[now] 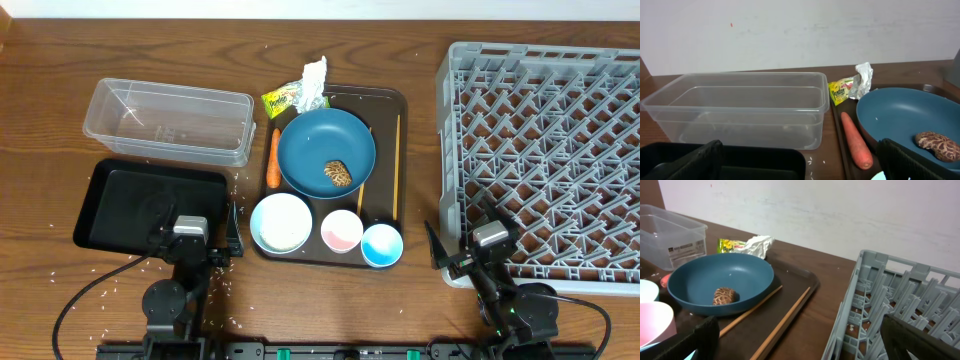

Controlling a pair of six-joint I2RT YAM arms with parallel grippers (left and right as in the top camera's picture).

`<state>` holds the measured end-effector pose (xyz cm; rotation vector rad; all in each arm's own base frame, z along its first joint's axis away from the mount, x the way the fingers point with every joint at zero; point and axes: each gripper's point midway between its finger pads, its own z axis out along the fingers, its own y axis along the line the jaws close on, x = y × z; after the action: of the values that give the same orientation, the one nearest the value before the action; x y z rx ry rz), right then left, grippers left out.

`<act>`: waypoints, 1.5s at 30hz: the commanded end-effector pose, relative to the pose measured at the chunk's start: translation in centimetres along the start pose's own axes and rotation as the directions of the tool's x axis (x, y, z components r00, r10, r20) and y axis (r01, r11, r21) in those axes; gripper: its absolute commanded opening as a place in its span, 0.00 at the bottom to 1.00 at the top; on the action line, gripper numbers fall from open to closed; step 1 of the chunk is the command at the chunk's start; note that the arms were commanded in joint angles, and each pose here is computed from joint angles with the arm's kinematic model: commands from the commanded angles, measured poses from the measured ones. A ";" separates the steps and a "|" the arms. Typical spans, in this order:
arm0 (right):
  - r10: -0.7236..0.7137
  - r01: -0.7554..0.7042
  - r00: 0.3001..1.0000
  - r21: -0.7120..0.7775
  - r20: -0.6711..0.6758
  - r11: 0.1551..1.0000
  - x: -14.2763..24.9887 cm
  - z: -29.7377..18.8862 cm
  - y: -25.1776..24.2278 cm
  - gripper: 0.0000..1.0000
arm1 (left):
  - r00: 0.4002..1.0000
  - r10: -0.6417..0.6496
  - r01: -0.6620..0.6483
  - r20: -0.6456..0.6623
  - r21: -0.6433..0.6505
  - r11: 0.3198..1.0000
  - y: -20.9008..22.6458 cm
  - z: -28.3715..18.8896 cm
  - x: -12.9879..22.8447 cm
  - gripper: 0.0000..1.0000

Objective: Sort waste into correct bins and load items into the dishwasher rack

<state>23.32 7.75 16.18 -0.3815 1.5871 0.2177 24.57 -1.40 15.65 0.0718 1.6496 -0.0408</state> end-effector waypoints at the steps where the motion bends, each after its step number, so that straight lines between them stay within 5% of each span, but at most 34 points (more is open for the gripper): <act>1: 0.015 -0.015 1.000 0.005 0.001 1.000 0.1 0.0 -0.1 0.99 | 1.000 0.017 -0.017 -0.004 -0.001 1.000 0.1 0.0 0.3 0.98; 45: 0.015 -0.015 1.000 0.005 0.002 1.000 0.1 0.0 -0.1 0.99 | 1.000 0.010 -0.010 -0.001 0.008 1.000 -0.1 0.0 0.2 0.98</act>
<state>23.32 7.75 16.18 -0.3818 1.5870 0.2174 24.57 -1.40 15.65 0.0714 1.6496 -0.0411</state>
